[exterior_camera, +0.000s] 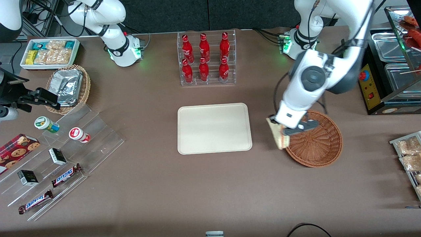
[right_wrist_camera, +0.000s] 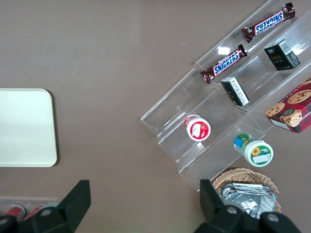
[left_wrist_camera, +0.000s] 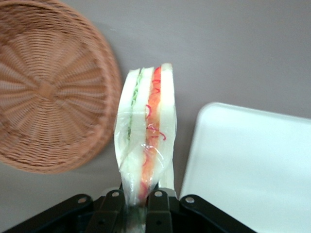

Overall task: Place sandwich from basket to tray
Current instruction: 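Lift the sandwich and carry it with the left gripper to the tray, then lower the sandwich upright onto the tray and open the left gripper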

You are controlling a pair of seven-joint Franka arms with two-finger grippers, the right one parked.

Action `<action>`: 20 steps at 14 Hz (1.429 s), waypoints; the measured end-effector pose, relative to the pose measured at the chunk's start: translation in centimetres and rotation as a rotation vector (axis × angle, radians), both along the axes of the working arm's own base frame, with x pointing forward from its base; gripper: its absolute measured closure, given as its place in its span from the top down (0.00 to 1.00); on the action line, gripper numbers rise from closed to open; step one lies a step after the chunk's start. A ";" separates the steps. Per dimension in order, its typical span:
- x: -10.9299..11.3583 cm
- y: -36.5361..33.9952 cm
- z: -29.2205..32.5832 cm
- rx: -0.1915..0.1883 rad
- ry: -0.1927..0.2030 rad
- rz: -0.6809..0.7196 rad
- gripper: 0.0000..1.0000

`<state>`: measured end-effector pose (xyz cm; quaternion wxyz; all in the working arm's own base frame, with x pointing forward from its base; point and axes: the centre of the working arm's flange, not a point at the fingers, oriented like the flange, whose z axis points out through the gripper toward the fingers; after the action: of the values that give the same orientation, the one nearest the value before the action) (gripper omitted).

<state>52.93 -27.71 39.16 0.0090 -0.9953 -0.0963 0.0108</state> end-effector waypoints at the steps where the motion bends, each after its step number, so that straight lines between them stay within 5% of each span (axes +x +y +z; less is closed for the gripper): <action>1: -0.5 -2.1 -0.2 -0.002 0.000 -0.024 0.15; 7: -2.9 -13.5 -4.8 -0.002 0.036 -0.138 0.15; 14: -2.3 -21.5 -7.6 0.031 0.094 -0.216 0.15; 20: -3.5 -25.2 -10.8 0.061 0.094 -0.205 0.15</action>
<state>49.47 -52.93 28.38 0.0450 -0.9975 0.0063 0.0535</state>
